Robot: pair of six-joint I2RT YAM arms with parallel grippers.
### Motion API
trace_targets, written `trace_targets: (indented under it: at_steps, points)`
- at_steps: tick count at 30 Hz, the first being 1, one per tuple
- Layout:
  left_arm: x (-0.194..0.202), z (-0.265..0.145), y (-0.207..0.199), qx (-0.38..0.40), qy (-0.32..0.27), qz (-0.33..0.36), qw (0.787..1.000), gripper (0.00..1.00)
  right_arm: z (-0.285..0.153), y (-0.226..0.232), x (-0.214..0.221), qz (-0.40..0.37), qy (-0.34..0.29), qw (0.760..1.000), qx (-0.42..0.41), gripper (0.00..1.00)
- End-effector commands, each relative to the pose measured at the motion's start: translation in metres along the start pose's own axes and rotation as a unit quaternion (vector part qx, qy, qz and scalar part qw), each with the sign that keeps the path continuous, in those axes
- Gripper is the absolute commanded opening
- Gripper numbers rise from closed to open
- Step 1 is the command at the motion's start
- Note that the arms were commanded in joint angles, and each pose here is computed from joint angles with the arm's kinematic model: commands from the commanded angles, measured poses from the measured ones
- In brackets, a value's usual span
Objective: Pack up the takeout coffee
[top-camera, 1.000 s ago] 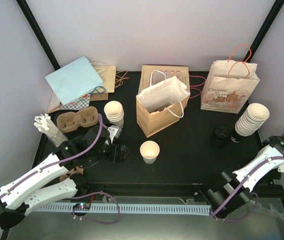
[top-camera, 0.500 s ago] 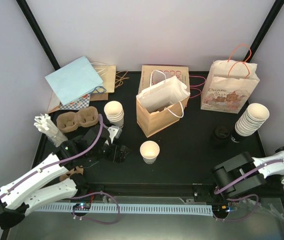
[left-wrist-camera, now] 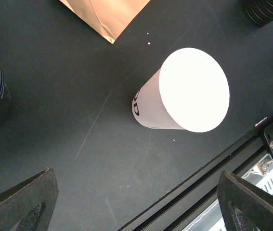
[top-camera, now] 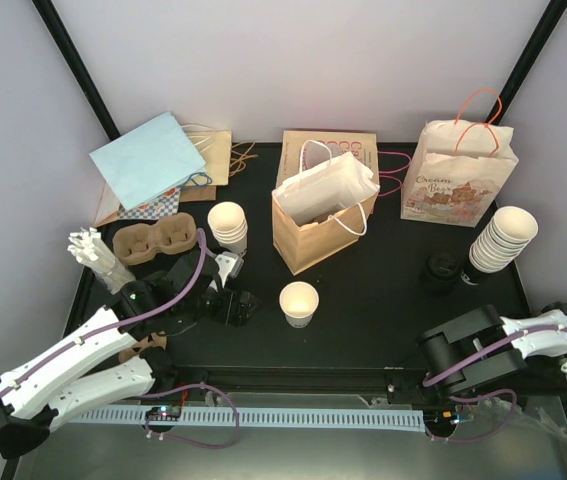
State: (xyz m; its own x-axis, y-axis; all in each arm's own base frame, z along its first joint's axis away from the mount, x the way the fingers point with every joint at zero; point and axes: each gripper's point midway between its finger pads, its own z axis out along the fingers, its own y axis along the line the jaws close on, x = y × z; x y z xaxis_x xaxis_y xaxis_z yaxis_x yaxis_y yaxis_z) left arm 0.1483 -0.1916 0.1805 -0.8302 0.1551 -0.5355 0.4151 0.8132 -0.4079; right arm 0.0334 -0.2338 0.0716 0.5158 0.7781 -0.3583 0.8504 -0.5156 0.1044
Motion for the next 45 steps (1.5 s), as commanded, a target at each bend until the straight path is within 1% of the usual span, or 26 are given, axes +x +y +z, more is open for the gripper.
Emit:
trace_targets:
  at_steps: [1, 9, 14, 21, 28, 35, 40, 45]
  points:
    - [-0.002, -0.004, 0.001, -0.003, -0.003, 0.008, 1.0, 0.93, 0.011, 0.007, -0.001, -0.003, 0.001, 1.0, -0.013, 0.01]
    - [-0.002, -0.001, 0.0, -0.003, 0.003, 0.009, 1.0, 0.93, 0.023, 0.012, 0.012, -0.01, 0.025, 0.999, -0.036, 0.01]
    - [0.0, -0.001, 0.001, -0.003, 0.005, 0.005, 1.0, 0.93, 0.029, 0.01, 0.018, -0.013, 0.043, 0.999, -0.025, 0.01]
    - [0.0, -0.001, 0.001, -0.004, 0.003, 0.004, 1.0, 0.93, 0.044, 0.015, 0.042, -0.023, 0.087, 0.995, -0.052, 0.01]
    - [-0.001, 0.0, 0.001, -0.004, 0.003, 0.004, 1.0, 0.93, 0.05, 0.021, 0.054, -0.056, 0.098, 0.992, -0.06, 0.01]
    - [-0.002, 0.001, -0.001, -0.002, 0.005, 0.004, 1.0, 0.93, 0.052, 0.034, 0.08, -0.099, 0.119, 0.985, -0.078, 0.01]
    - [-0.003, 0.0, 0.0, -0.004, 0.005, 0.003, 1.0, 0.93, 0.054, 0.035, 0.096, -0.107, 0.14, 0.981, -0.074, 0.01]
    - [-0.002, 0.002, 0.0, -0.005, 0.006, 0.002, 1.0, 0.93, 0.052, 0.036, 0.099, -0.111, 0.143, 0.981, -0.073, 0.01]
